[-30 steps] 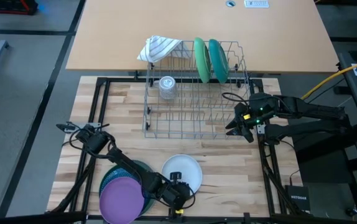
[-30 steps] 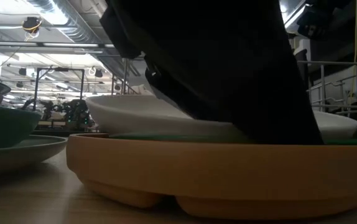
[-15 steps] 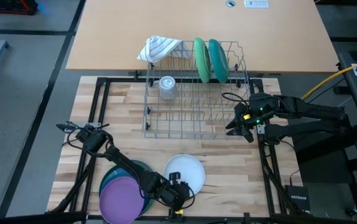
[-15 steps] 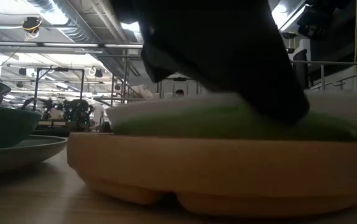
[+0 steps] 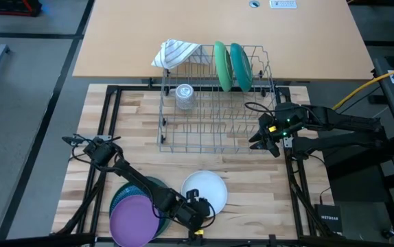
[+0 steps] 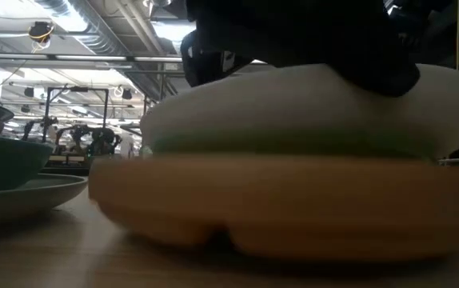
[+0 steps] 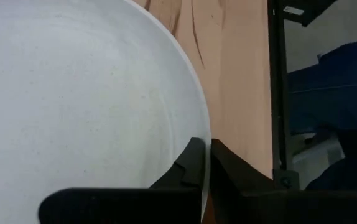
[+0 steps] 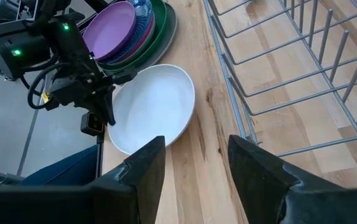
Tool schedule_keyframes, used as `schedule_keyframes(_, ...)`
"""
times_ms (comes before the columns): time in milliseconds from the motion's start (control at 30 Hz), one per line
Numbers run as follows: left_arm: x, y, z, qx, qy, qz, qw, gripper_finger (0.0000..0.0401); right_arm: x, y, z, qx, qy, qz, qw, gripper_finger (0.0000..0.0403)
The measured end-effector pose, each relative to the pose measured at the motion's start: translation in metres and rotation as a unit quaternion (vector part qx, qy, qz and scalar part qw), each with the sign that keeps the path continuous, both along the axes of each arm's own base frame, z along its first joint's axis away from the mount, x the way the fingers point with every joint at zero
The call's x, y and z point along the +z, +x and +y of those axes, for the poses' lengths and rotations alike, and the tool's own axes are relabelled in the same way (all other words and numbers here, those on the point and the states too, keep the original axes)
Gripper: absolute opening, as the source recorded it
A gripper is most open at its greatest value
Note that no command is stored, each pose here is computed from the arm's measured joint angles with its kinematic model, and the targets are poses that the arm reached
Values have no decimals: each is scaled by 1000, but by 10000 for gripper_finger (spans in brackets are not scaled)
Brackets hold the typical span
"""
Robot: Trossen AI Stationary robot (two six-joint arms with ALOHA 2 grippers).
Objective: Sort dishes
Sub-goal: Put the white plate in the dishwasher rack
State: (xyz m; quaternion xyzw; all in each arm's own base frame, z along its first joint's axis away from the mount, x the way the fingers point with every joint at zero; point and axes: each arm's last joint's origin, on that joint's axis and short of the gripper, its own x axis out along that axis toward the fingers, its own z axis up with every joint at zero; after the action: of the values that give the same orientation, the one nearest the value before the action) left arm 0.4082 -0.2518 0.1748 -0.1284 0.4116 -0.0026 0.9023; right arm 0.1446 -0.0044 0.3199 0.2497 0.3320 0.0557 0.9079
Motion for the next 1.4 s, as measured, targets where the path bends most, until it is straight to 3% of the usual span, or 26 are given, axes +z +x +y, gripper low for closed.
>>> schedule_keyframes(267, 19, 0, 3, 51, 0, -44, 998, 0, 2, 2, 0, -2, -3, -15, 1000, 179)
schedule_keyframes(467, 43, -3, 7, 88, 13, -94, 992, 1, 2, 2, -3, -39, -31, -14, 999, 179)
schedule_keyframes(800, 82, -7, 7, 108, -9, -178, 978, 1, 8, 2, -4, -46, -61, -49, 996, 179)
schedule_keyframes(1100, 104, -4, 5, 134, -54, -259, 955, 1, 15, -3, -4, -42, -84, -91, 991, 179)
schedule_keyframes(1400, 143, -18, 18, 239, -26, -326, 914, 1, 31, -28, -4, -58, -146, -167, 973, 179)
